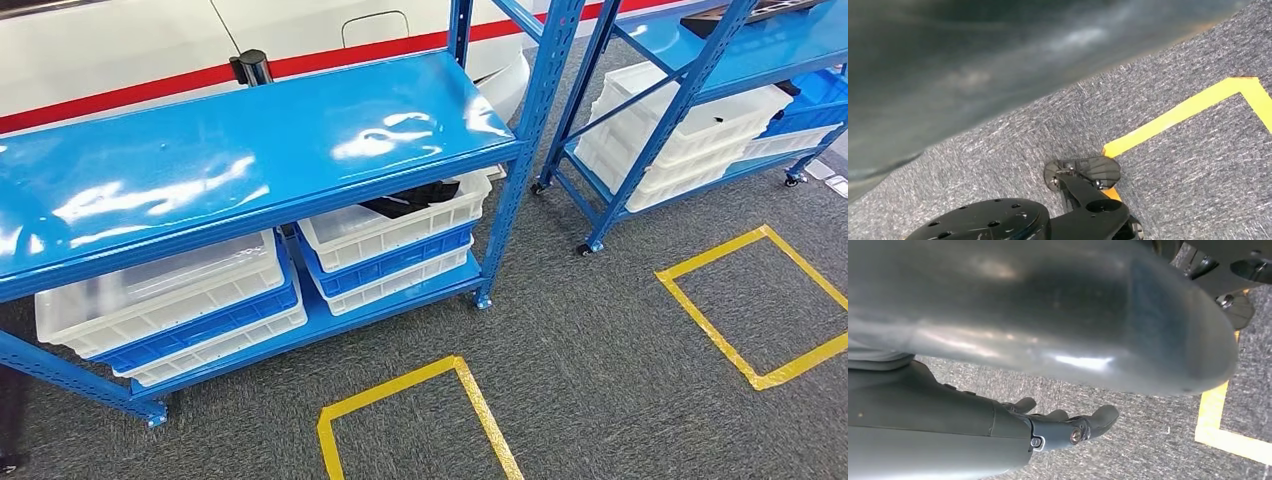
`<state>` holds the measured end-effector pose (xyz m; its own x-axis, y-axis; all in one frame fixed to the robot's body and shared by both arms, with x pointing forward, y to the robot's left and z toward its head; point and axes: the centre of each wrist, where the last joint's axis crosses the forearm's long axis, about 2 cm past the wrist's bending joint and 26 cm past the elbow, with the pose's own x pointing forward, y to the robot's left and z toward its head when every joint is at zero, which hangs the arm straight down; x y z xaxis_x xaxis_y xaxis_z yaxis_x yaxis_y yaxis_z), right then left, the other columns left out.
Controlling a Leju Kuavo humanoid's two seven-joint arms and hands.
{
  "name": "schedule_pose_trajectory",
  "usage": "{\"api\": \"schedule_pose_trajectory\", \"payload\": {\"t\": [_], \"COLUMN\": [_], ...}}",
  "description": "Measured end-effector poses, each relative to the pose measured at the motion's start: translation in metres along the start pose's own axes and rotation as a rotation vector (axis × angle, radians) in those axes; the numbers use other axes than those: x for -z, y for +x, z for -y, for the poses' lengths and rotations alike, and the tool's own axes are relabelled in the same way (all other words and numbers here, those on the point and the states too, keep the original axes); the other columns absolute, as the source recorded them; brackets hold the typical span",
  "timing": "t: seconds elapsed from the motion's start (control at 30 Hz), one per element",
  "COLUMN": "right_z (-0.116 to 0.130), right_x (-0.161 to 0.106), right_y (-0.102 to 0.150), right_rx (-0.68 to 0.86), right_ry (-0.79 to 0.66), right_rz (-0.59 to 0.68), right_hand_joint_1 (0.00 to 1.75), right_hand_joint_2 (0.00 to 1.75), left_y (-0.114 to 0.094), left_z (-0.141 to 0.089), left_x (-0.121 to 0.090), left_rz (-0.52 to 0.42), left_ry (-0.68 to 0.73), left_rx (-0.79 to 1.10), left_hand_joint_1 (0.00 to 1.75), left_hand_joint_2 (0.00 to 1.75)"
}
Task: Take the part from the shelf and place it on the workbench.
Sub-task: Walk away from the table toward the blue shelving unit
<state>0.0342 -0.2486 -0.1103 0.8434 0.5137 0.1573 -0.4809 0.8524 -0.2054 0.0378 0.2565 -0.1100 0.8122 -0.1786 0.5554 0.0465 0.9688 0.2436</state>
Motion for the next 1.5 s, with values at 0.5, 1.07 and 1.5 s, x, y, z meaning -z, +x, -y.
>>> {"api": "schedule_pose_trajectory", "payload": {"t": [0.5, 1.07, 1.5], "right_z": [0.0007, 0.0012, 0.0003], "right_x": [0.0002, 0.0003, 0.0001], "right_y": [0.0010, 0.0009, 0.0014], "right_rx": [-0.003, -0.011, -0.010], "right_ry": [-0.001, -0.013, -0.011], "right_rz": [0.008, 0.014, 0.010], "right_hand_joint_1": [0.00, 0.00, 0.00], "right_hand_joint_2": [0.00, 0.00, 0.00], "left_y": [-0.0009, -0.0011, -0.0013], "left_z": [0.0003, 0.0002, -0.0019], "left_x": [-0.0003, -0.0003, 0.0003], "left_rz": [-0.010, -0.025, -0.024], "left_ry": [-0.023, -0.030, -0.022], "left_rx": [-0.057, -0.057, -0.047], "left_hand_joint_1": [0.00, 0.00, 0.00], "left_hand_joint_2": [0.00, 0.00, 0.00]}}
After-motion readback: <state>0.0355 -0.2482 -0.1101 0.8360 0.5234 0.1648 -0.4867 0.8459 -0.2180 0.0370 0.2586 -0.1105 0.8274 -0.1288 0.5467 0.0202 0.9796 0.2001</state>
